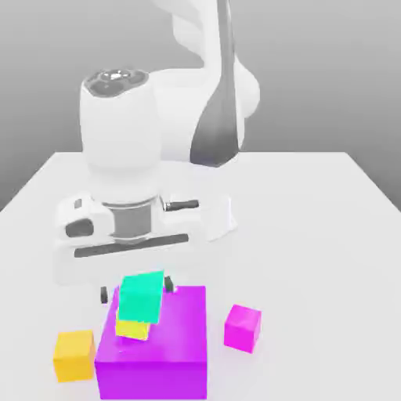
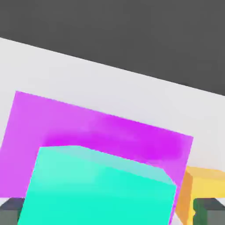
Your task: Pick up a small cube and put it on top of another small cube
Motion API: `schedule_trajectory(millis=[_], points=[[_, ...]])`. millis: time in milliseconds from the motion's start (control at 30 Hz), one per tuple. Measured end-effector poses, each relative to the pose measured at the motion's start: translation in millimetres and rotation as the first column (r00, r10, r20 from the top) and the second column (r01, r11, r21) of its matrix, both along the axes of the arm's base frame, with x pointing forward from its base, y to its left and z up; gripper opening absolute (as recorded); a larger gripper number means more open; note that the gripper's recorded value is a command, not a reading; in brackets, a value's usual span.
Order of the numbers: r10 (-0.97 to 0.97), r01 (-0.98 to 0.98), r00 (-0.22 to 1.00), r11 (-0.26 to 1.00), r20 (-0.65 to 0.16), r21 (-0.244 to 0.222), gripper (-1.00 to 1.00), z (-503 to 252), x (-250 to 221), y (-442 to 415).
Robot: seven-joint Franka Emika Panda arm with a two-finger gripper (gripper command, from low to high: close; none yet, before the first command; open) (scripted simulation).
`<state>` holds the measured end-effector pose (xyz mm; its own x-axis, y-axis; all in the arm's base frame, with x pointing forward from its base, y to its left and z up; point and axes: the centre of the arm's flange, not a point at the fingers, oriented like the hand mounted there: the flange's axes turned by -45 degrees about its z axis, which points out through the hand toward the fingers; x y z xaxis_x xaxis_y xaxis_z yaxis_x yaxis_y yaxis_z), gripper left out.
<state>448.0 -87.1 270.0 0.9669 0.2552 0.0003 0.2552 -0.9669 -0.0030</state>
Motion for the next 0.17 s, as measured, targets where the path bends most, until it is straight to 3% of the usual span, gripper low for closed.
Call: schedule_trajectory(millis=[167], points=[[-0.005, 0.005, 1.0, 1.0, 0.001, 0.0, 1.0, 38.1, 0.3, -2.1]])
